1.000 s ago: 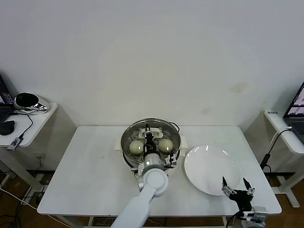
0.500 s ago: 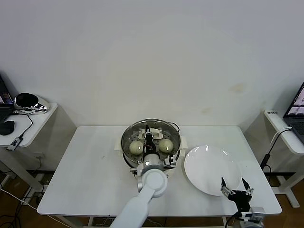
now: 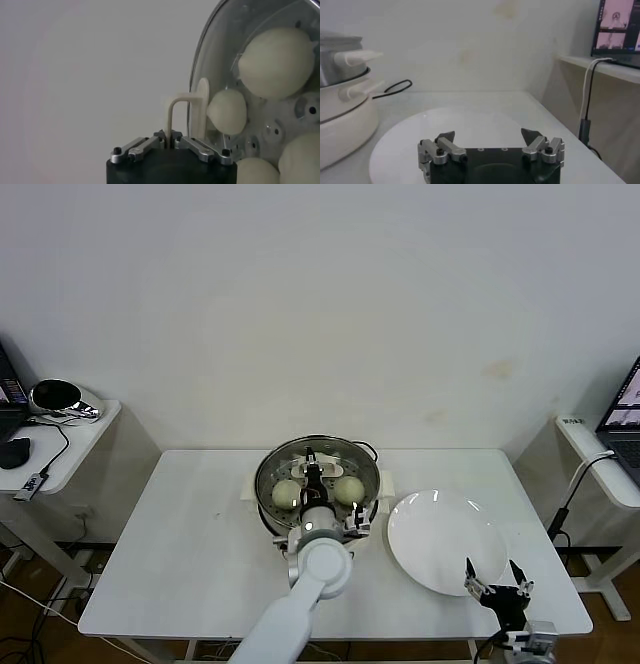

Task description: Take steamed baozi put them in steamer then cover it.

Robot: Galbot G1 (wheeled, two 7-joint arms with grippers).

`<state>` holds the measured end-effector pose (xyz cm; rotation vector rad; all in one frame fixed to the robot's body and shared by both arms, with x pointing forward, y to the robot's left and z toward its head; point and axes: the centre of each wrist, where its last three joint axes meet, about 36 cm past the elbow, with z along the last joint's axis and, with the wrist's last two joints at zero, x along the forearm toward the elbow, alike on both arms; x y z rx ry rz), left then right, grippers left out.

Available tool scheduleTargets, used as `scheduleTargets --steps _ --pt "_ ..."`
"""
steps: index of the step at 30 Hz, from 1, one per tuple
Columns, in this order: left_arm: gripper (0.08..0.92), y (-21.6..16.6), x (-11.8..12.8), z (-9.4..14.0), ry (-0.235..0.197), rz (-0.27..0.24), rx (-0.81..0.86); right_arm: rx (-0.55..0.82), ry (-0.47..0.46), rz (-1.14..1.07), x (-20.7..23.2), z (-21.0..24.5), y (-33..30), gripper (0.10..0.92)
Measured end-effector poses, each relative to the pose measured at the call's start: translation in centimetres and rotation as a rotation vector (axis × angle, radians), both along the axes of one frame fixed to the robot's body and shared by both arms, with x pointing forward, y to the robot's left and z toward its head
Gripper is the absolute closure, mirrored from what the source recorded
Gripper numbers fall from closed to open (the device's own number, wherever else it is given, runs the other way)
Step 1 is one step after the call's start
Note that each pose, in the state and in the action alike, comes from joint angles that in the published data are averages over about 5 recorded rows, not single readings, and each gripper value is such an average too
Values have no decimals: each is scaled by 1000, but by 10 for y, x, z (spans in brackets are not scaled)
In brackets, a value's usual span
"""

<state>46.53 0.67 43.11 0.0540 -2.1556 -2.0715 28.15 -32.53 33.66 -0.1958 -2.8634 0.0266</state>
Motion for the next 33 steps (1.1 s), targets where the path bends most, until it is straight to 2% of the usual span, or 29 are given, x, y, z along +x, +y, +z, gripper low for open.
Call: scheduleTargets --steps 6,12,18,28,33 --pt "838 3 -1 -6 -12 -1 9 1 -2 1 0 0 1 200" --pt "690 3 -6 -8 -25 -12 6 0 -1 1 -1 -1 1 200" --pt "509 3 -14 -3 -35 -28 -6 0 -2 0 -1 -1 1 200" --pt "212 6 -32 23 -52 -69 -58 -3 1 1 0 -1 1 200" --pt "179 10 -41 34 -58 -80 -81 -3 2 1 -2 0 1 200"
